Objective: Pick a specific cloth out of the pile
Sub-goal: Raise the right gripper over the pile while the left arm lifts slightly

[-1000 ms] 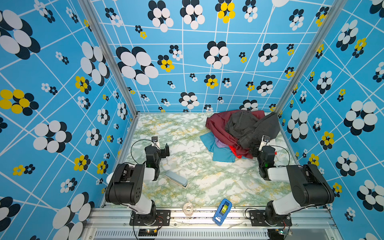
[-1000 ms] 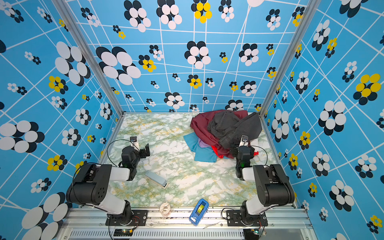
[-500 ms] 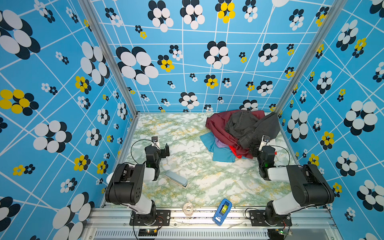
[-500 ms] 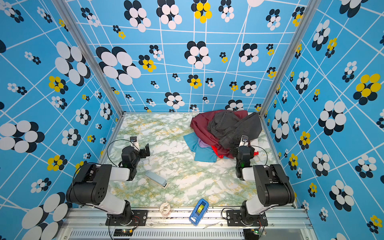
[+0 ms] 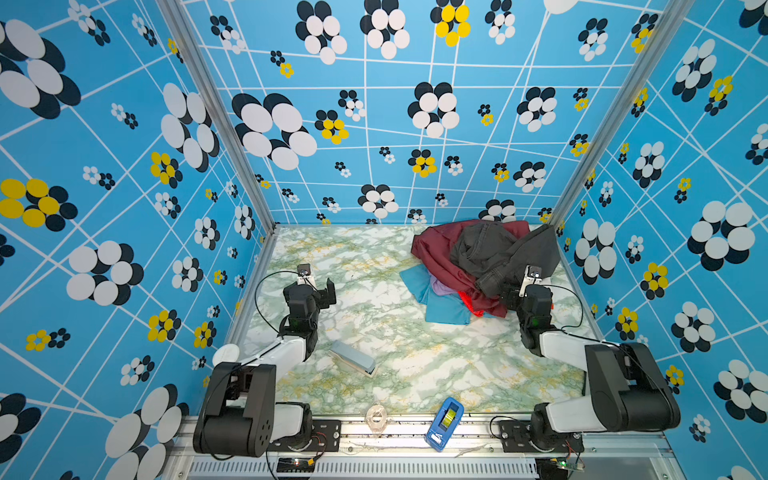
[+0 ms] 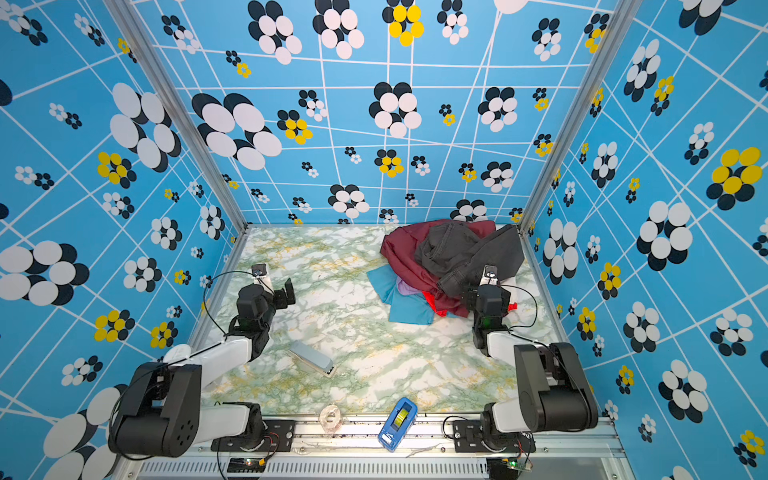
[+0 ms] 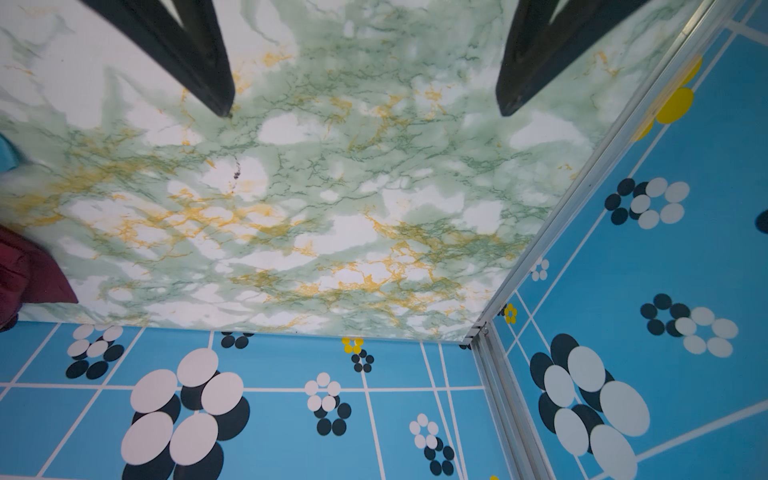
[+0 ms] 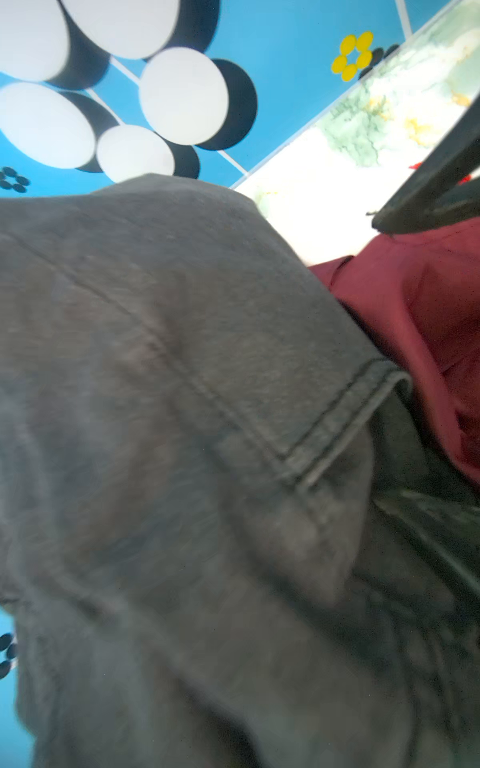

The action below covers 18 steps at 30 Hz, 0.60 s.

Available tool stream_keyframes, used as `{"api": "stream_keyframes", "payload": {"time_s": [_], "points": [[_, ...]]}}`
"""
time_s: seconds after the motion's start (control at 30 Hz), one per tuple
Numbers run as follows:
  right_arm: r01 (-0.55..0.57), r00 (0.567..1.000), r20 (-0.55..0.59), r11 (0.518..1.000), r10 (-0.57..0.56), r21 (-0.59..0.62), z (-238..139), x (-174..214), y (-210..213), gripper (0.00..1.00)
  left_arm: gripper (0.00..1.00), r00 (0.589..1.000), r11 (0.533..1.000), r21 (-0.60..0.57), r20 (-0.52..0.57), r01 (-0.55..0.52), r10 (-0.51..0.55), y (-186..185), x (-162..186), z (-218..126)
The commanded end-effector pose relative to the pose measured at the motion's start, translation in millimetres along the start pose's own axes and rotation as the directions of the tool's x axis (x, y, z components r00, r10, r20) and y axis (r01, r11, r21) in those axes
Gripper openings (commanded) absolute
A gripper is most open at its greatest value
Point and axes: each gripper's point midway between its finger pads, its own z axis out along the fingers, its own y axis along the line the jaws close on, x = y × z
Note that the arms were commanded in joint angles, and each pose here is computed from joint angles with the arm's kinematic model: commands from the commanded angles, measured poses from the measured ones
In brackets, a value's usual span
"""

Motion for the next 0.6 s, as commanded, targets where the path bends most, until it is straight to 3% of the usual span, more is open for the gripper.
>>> {"api": "stream_keyframes", "payload": {"time_s": [0.0, 0.27, 0.4, 0.57], "points": [[0.03, 0.997, -0.074, 0.999, -0.028, 0.024, -19.2, -14.6, -2.1, 0.97, 0.99, 0.998, 1.0, -0.013, -0.053, 0.016, -0.017, -5.0, -10.4, -12.0], [0.095, 0.976, -0.191, 0.993, -0.105, -0.064, -78.3, -55.4, 29.6, 0.97, 0.99, 0.992, 0.999, 0.048, -0.124, 0.001, 0.005, -34.8, -28.4, -40.8], [0.106, 0.971, -0.203, 0.987, -0.129, -0.117, -94.2, -69.4, 48.4, 0.96, 0.94, 0.983, 0.997, 0.076, -0.18, -0.015, 0.029, -52.3, -30.6, -50.4], [0.137, 0.962, -0.21, 0.974, -0.175, -0.183, -98.4, -83.9, 81.2, 0.96, 0.94, 0.958, 0.993, 0.112, -0.283, -0.026, 0.057, -71.5, -24.6, -59.0]]}}
